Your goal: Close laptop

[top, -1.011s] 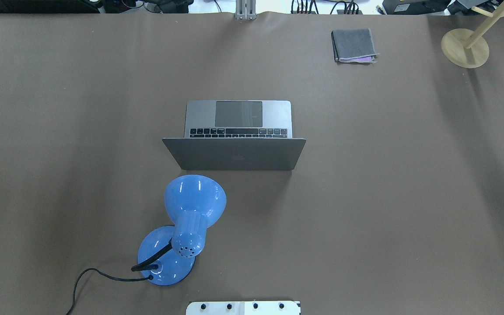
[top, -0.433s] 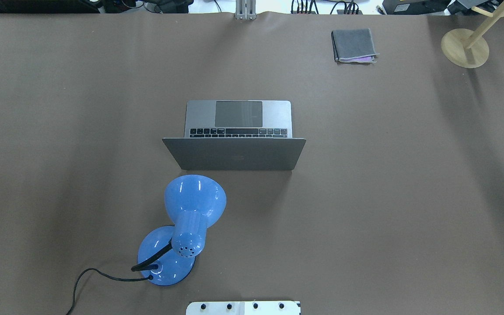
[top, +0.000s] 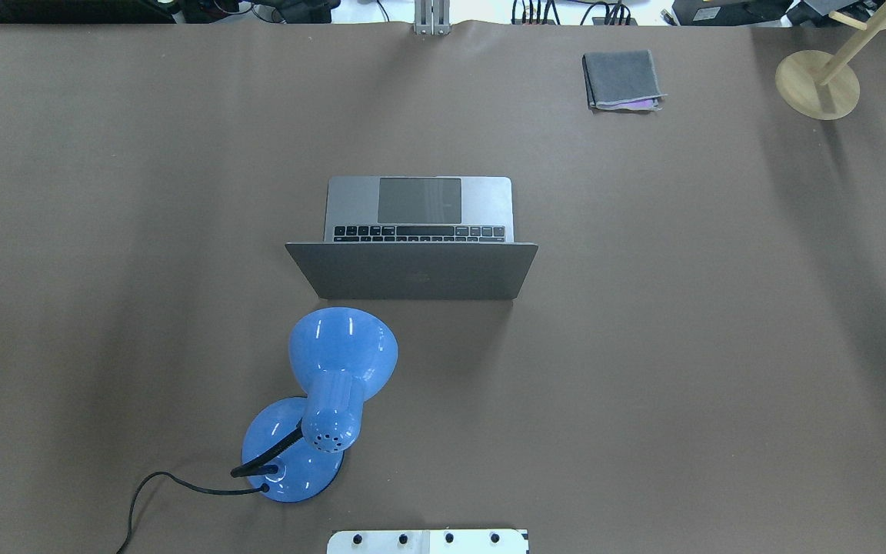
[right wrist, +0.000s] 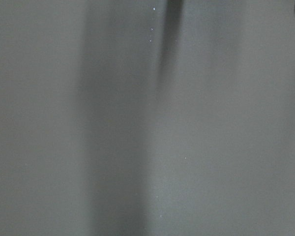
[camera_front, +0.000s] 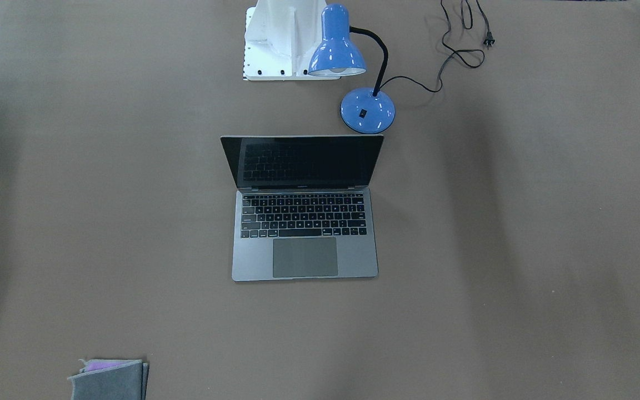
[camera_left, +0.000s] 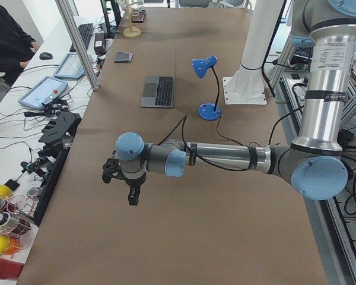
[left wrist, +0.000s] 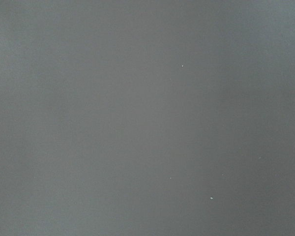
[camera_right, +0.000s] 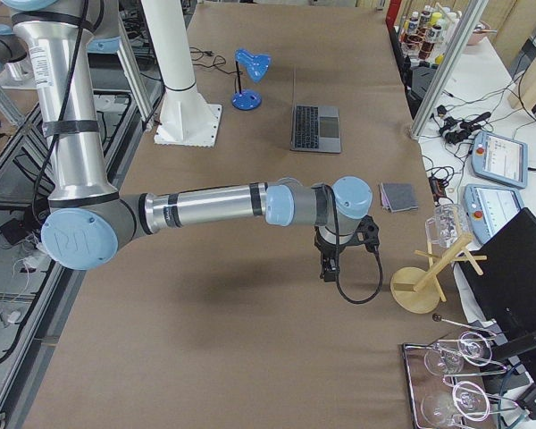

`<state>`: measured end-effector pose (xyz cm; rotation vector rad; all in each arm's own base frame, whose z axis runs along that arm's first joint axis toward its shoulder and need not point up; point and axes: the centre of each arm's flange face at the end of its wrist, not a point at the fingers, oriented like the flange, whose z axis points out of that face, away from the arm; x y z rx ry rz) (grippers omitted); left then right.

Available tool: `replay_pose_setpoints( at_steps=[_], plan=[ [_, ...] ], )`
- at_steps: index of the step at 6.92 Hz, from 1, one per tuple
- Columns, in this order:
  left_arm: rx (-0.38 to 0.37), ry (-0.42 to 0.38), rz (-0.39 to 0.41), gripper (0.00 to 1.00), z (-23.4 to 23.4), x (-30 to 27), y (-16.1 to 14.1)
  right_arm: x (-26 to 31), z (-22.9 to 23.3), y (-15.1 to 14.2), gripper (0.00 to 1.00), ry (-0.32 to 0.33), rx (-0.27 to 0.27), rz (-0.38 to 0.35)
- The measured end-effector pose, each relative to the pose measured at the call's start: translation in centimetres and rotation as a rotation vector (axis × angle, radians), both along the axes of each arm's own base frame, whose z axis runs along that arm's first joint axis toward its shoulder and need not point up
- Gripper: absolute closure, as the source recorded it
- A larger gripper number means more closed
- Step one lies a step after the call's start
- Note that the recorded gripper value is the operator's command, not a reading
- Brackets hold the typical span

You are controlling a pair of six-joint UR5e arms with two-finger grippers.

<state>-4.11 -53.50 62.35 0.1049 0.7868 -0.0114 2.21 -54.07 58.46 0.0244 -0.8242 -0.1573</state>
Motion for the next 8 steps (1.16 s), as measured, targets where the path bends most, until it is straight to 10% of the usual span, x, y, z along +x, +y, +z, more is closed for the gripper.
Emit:
replay_pose_setpoints(
  at_steps=[8],
  plan=[
    [0.040,0.029,-0.055,0.01,-7.5,2.3,-4.4,-2.9,-7.1,-3.6,0.00,-0.023,0.085,-0.002]
  ],
)
